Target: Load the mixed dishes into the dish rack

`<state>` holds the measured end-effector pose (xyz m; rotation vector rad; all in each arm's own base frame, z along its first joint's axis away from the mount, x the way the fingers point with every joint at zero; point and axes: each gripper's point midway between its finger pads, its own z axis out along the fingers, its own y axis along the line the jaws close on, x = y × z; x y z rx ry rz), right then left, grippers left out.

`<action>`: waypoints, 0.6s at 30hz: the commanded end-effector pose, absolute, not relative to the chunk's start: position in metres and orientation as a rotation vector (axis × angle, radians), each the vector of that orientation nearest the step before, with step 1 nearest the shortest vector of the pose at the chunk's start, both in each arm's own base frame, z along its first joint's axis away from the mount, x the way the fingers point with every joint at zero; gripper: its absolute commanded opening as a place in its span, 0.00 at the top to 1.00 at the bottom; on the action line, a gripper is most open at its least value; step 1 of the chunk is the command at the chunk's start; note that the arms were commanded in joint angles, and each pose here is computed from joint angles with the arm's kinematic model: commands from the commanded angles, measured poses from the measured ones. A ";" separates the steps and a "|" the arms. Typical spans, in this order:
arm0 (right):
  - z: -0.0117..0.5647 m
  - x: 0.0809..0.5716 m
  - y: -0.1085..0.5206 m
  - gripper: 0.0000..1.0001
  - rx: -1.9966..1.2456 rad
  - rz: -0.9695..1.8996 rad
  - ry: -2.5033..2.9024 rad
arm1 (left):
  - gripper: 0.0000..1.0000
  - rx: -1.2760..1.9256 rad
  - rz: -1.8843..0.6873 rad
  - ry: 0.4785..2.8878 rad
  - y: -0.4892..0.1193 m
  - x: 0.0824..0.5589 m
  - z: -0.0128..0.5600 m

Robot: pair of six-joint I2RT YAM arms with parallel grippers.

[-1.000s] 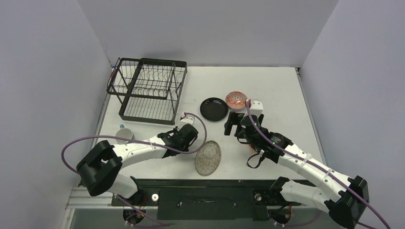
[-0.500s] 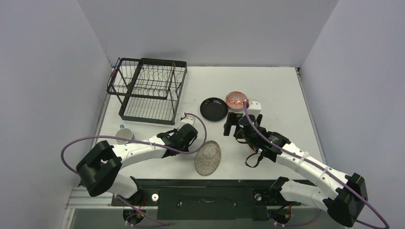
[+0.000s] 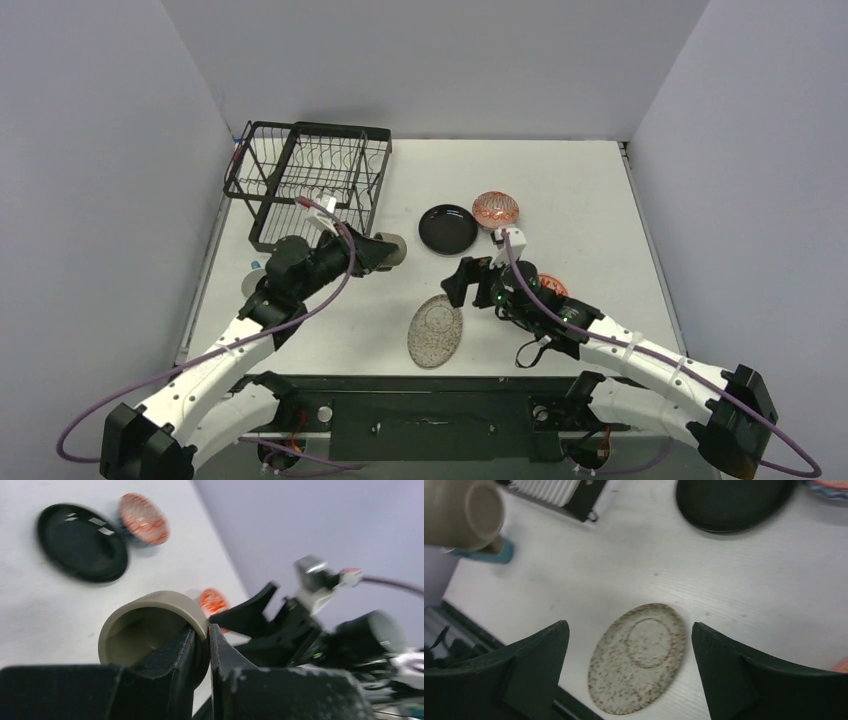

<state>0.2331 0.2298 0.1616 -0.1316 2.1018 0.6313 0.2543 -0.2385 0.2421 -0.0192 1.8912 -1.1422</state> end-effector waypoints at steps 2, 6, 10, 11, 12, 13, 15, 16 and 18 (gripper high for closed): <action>0.248 0.194 0.303 0.14 -0.320 1.098 1.715 | 1.00 0.028 -1.760 1.375 -0.240 0.209 0.369; 0.272 0.189 0.317 0.16 -0.280 1.219 1.611 | 1.00 0.049 -1.976 1.181 -0.233 0.190 0.401; 0.294 0.184 0.322 0.26 -0.302 1.282 1.519 | 1.00 0.050 -2.106 1.079 -0.228 0.181 0.412; 0.299 0.184 0.322 0.27 -0.301 1.286 1.500 | 1.00 0.060 -2.120 1.059 -0.227 0.179 0.413; 0.301 0.183 0.322 0.29 -0.325 1.284 1.486 | 1.00 0.059 -2.135 1.062 -0.227 0.178 0.413; 0.304 0.183 0.323 0.35 -0.339 1.285 1.476 | 1.00 0.057 -2.139 1.064 -0.228 0.178 0.412; 0.308 0.185 0.325 0.42 -0.365 1.284 1.464 | 1.00 0.037 -2.134 1.089 -0.229 0.180 0.406; 0.308 0.184 0.328 0.45 -0.380 1.297 1.461 | 1.00 0.035 -2.131 1.098 -0.229 0.181 0.405; 0.315 0.184 0.329 0.52 -0.394 1.334 1.430 | 1.00 0.036 -2.131 1.104 -0.230 0.180 0.403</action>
